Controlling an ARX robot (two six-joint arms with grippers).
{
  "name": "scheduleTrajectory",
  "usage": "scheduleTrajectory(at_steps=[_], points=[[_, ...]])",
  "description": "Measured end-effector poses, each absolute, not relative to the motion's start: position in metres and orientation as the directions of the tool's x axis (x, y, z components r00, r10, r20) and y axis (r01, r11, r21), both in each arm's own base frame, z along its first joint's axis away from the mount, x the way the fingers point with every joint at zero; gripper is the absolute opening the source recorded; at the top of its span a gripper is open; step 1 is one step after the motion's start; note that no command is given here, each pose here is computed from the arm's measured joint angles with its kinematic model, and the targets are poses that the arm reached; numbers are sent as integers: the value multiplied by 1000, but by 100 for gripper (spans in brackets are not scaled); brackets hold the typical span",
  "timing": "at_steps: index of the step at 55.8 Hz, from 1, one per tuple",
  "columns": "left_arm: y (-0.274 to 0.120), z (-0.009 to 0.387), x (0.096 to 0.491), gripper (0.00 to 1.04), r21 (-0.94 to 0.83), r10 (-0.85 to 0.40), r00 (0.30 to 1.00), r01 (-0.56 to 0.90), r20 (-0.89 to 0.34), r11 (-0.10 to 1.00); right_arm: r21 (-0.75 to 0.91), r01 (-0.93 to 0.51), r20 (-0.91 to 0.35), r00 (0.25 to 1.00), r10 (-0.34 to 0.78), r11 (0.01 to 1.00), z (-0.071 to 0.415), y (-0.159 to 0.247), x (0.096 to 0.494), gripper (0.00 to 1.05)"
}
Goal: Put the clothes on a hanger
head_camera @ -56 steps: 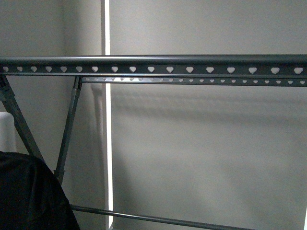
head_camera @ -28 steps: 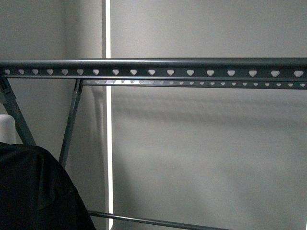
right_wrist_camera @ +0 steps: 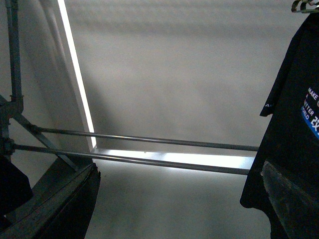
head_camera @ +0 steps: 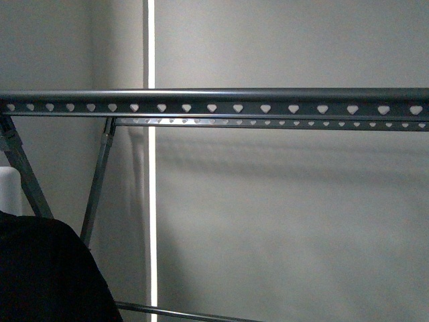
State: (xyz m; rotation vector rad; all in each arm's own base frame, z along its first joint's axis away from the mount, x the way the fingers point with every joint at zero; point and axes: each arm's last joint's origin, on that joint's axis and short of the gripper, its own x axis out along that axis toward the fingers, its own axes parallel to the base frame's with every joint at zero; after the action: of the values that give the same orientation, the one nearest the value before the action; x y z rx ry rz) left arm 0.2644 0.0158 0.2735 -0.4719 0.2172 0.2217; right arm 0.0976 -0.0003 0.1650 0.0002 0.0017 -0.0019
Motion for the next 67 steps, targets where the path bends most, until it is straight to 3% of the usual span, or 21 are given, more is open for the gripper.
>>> scheduleTrajectory(at_steps=[8,20,44,58,67], points=[[9,287,301,98,-480,193,945,-302,-264,823,1,2,-2,1000,-2,1000,165,0,98,97],[1,298,321,98,-496,212,938,-327,-275,805,0,2,-2,1000,-2,1000,165,0,98,97],[-6,277,352,98,-461,291,884,-444,-367,768,0,2,-2,1000,-2,1000,165,0,98,97],[-1,285,365,62,-451,336,867,-483,-369,750,0,2,-2,1000,-2,1000,165,0,98,97],[2,285,365,32,-459,332,863,-488,-381,743,0,2,-2,1000,-2,1000,165,0,98,97]])
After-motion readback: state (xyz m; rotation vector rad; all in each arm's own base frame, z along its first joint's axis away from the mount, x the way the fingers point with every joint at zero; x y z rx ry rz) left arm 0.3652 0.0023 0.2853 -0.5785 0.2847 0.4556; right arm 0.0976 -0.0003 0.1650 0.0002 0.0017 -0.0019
